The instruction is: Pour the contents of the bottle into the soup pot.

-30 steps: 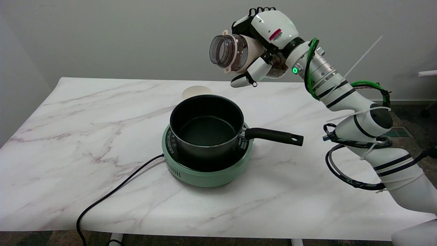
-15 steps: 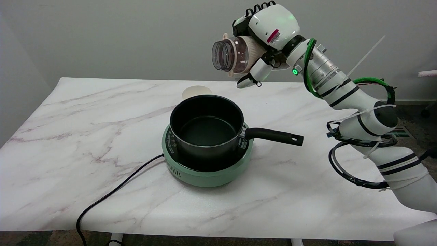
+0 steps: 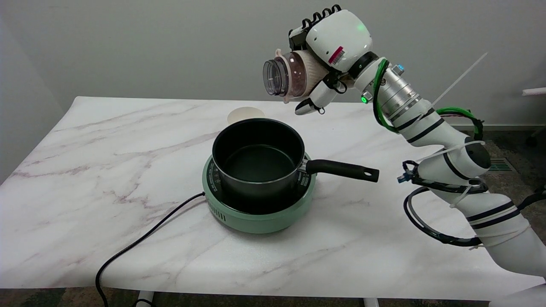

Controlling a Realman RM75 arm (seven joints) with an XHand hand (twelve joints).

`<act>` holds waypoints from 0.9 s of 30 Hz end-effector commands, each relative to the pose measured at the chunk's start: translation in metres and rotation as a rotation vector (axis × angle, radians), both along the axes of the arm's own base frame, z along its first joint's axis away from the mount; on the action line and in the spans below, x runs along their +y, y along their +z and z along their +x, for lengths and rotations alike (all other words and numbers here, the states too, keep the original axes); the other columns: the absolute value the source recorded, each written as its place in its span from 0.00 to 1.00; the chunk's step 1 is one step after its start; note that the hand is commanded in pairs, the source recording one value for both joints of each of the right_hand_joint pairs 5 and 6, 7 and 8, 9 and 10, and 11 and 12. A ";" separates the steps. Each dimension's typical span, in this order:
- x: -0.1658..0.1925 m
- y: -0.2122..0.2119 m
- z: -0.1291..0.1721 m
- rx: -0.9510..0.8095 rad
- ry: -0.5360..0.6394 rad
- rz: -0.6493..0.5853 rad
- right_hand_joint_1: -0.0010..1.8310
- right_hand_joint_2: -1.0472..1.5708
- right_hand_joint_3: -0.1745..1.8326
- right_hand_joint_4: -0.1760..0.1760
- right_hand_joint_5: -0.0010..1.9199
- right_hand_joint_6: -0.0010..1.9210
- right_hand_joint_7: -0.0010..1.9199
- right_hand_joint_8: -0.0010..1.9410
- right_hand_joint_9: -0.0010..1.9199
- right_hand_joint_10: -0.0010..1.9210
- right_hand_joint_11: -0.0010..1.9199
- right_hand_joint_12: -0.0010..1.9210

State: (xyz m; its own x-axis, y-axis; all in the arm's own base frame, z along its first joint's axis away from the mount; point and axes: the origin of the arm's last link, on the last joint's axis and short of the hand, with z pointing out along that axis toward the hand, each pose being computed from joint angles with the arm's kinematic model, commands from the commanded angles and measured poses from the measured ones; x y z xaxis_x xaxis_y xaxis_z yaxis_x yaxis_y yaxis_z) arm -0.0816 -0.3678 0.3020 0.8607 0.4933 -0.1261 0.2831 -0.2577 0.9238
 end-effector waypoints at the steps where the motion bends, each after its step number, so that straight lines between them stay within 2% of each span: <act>1: 0.003 0.000 -0.003 0.010 0.061 0.014 0.62 1.00 0.27 0.50 0.98 0.98 0.89 0.88 0.88 0.88 0.75 0.75; 10: -0.001 -0.004 0.004 0.057 0.054 0.133 0.62 1.00 0.27 0.50 0.98 0.98 0.89 0.88 0.88 0.88 0.75 0.75; 17: 0.000 0.003 0.019 0.128 0.083 0.150 0.62 1.00 0.27 0.50 0.99 0.99 0.91 0.90 0.89 0.89 0.76 0.75; 27: -0.004 0.002 0.021 0.207 0.060 0.179 0.62 1.00 0.27 0.50 0.99 0.99 0.91 0.90 0.90 0.90 0.76 0.76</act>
